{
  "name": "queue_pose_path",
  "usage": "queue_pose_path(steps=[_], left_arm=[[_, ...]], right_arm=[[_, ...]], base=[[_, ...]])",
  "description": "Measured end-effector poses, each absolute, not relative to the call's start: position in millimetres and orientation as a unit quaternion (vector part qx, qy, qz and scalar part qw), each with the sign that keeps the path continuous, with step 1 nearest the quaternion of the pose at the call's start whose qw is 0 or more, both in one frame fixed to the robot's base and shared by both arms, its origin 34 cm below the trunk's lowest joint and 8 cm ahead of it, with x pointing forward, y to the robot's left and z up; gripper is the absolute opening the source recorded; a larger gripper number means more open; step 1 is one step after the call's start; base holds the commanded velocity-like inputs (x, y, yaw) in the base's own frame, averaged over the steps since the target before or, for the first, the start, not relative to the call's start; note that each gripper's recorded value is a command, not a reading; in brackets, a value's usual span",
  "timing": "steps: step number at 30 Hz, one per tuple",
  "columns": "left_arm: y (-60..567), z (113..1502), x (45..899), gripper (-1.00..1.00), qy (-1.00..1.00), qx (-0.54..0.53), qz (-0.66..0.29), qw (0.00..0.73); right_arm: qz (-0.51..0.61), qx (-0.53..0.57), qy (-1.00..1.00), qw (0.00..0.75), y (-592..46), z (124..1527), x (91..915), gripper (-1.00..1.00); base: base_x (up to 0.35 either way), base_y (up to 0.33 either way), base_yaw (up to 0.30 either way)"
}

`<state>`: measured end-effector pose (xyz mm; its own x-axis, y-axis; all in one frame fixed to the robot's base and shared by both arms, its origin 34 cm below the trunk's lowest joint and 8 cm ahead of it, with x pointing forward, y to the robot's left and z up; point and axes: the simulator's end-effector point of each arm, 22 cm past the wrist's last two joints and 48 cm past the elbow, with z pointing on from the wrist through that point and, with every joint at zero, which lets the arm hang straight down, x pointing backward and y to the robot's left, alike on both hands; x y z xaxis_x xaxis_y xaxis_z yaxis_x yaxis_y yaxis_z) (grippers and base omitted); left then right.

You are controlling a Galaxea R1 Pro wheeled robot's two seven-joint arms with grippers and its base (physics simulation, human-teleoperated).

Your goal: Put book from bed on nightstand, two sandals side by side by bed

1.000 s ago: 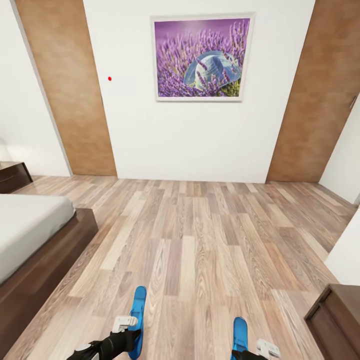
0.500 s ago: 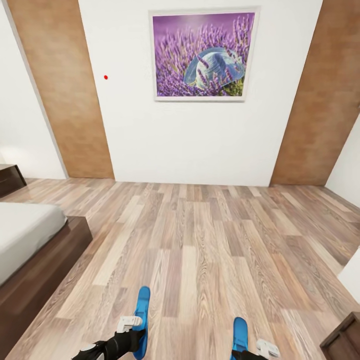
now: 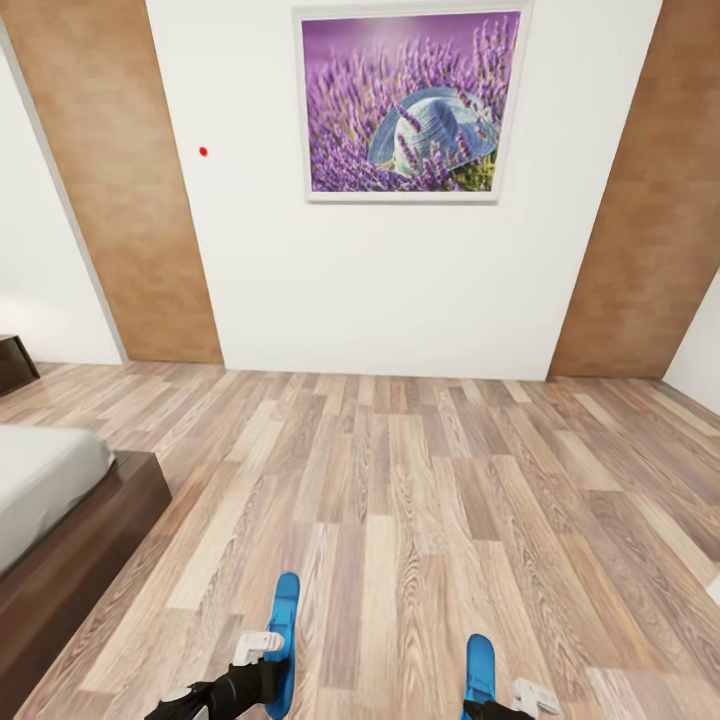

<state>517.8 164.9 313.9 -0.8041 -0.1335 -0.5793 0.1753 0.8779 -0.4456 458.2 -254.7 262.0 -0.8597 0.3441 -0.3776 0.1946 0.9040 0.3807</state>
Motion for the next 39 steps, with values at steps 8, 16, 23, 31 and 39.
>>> queue_pose_path(steps=[8,16,23,31,39], left_arm=[[165.1,313.9,517.8,-1.00,0.917,0.011,-0.247,0.313],[164.1,313.8,517.6,-1.00,0.917,0.012,-0.247,0.313],[164.1,313.9,517.6,-1.00,0.917,0.012,-0.247,0.313],[164.1,313.9,517.6,-1.00,0.917,0.012,-0.247,0.313],[164.4,313.8,517.6,-1.00,0.917,0.012,-0.247,0.313]], right_arm=[[0.167,0.142,0.950,0.223,-254.5,261.9,457.9,-1.00],[0.167,0.142,0.950,0.223,-254.9,261.9,458.0,-1.00],[0.167,0.142,0.950,0.224,-254.6,262.0,458.1,-1.00],[0.167,0.142,0.950,0.224,-254.3,262.0,458.1,-1.00],[0.167,0.142,0.950,0.223,-254.5,261.9,458.1,-1.00]], base=[[0.315,0.000,0.031],[0.306,0.000,0.044],[0.306,0.000,0.002],[0.313,0.000,0.000],[0.313,0.000,0.117]])
